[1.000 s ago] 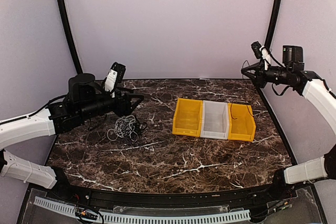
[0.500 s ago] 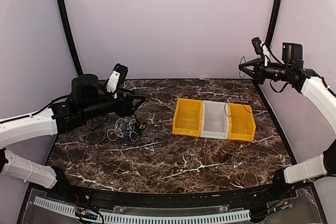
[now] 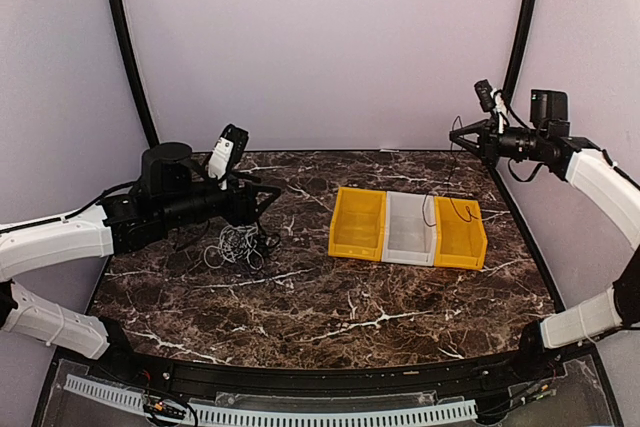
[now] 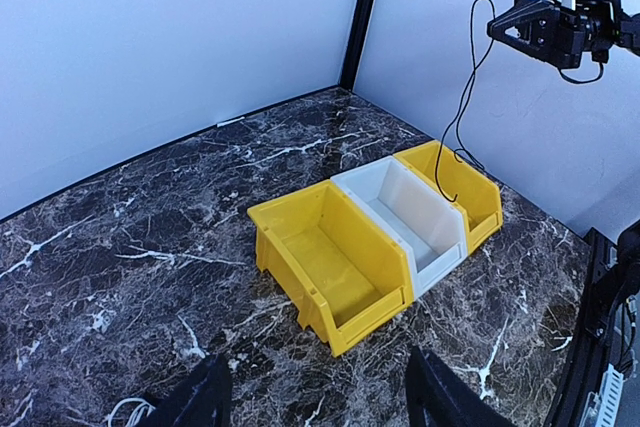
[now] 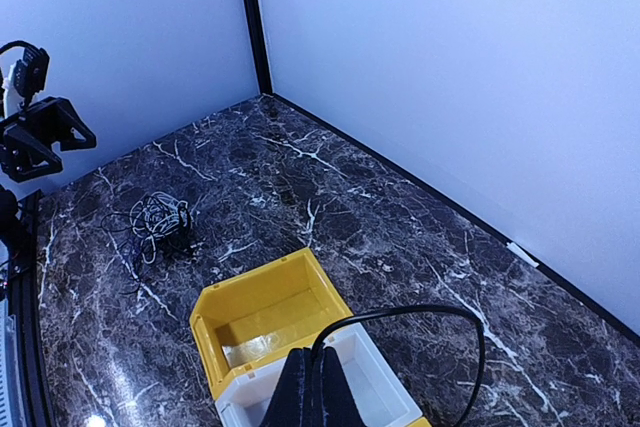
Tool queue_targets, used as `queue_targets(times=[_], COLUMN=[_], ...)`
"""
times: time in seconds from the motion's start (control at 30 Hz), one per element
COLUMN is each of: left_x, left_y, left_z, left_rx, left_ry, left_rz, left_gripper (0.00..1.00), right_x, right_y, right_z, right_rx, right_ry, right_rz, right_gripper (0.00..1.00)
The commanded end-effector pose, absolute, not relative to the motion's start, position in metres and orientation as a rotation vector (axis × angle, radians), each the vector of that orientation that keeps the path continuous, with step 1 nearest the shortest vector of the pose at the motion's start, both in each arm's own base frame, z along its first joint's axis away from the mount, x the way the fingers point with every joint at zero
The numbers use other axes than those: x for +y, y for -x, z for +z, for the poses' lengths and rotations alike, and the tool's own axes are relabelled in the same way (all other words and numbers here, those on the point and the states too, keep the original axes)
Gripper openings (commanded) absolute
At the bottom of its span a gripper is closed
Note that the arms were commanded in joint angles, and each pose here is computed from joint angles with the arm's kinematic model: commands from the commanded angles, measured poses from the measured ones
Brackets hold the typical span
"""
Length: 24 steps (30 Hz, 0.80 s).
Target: Untangle the cables
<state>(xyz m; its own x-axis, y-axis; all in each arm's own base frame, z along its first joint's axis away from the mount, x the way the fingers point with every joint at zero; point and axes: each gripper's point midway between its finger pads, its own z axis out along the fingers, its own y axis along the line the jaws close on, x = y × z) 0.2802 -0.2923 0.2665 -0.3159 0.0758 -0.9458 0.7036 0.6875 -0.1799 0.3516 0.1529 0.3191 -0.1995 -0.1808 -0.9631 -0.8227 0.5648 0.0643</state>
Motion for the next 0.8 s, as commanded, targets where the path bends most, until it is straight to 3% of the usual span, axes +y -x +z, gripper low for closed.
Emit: queue_targets(times=[0.0, 0.77], left_x=[-0.293, -0.301], left_y=[-0.278, -0.278], left_z=[0.281, 0.28], left_rx=[1.776, 1.792], left_ry=[-0.612, -0.622], left_rz=[-0.735, -0.775], left_gripper=[0.62, 0.62], right_x=[0.156, 0.067], right_y=[-0.353, -0.371], right_z=[0.332, 0.288], right_rx=[1.641, 1.726], right_ry=[0.858, 0.64], right_rz=[0.759, 0.766], right_gripper=[0.0, 0.0])
